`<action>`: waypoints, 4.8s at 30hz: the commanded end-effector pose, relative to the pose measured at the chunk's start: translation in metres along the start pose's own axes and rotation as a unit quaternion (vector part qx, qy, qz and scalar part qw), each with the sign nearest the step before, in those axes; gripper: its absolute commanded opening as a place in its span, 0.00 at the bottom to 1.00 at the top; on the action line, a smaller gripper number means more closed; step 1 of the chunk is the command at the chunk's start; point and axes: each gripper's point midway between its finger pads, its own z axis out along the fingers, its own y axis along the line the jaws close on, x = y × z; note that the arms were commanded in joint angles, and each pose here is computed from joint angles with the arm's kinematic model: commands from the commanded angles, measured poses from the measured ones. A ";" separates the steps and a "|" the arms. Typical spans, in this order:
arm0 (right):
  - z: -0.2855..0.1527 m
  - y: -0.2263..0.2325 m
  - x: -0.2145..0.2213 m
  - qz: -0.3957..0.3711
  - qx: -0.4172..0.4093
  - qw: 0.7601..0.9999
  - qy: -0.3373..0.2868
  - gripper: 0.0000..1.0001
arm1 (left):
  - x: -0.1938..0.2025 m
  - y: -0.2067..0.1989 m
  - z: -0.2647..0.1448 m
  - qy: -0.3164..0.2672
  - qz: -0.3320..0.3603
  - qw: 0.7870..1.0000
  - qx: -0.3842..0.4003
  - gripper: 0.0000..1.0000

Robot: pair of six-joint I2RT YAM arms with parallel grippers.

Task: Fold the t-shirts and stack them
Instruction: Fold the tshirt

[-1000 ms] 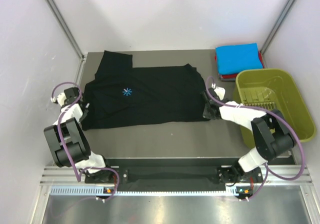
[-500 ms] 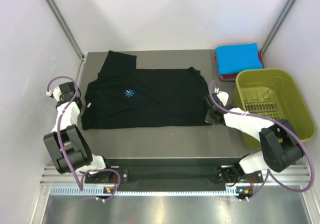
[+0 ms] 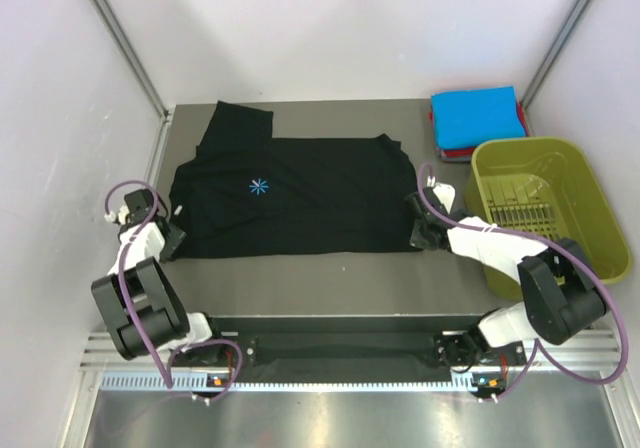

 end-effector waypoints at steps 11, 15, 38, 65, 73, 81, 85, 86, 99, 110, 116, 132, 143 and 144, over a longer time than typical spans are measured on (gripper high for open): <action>-0.014 -0.002 0.000 -0.006 -0.015 1.000 -0.015 0.00 | -0.023 0.002 0.030 -0.027 0.018 0.999 -0.042 0.00; -0.019 -0.009 0.003 -0.003 -0.013 1.000 -0.016 0.00 | -0.035 0.009 0.026 -0.046 0.032 0.996 -0.065 0.00; -0.030 -0.016 0.020 -0.005 -0.008 1.000 0.008 0.25 | -0.087 -0.060 -0.050 -0.094 0.100 0.989 0.048 0.22; -0.073 0.080 -0.049 -0.110 -0.187 0.975 -0.035 0.34 | -0.032 -0.187 0.010 0.002 0.194 0.979 0.058 0.32; -0.071 0.076 -0.058 -0.128 -0.162 0.978 -0.039 0.34 | -0.015 -0.187 0.044 0.012 0.187 0.982 0.032 0.32; -0.072 0.080 -0.061 -0.121 -0.160 0.979 -0.038 0.34 | -0.008 -0.186 0.061 0.021 0.211 0.977 0.014 0.33; -0.071 0.083 -0.059 -0.119 -0.160 0.979 -0.035 0.34 | -0.006 -0.184 0.067 0.018 0.225 0.974 0.008 0.31; -0.071 0.084 -0.059 -0.117 -0.160 0.979 -0.035 0.34 | -0.005 -0.185 0.067 0.018 0.228 0.973 0.008 0.28; -0.064 0.103 -0.046 -0.138 -0.149 0.979 -0.015 0.34 | -0.003 -0.215 0.050 -0.016 0.284 0.958 0.027 0.00; -0.062 0.110 -0.039 -0.149 -0.137 0.979 -0.002 0.34 | -0.010 -0.268 0.011 -0.091 0.308 0.941 0.109 0.00; -0.063 0.114 -0.038 -0.155 -0.136 0.979 -0.001 0.34 | -0.001 -0.283 0.010 -0.087 0.316 0.933 0.150 0.00; -0.057 0.123 -0.036 -0.158 -0.140 0.978 0.000 0.35 | -0.006 -0.262 0.012 -0.075 0.353 0.930 0.070 0.15; -0.057 0.145 -0.056 -0.147 -0.149 0.978 -0.018 0.36 | -0.038 -0.251 -0.058 -0.085 0.364 0.920 0.117 0.35; -0.059 0.151 -0.059 -0.139 -0.163 0.976 -0.026 0.36 | -0.047 -0.240 -0.056 -0.084 0.344 0.929 0.109 0.34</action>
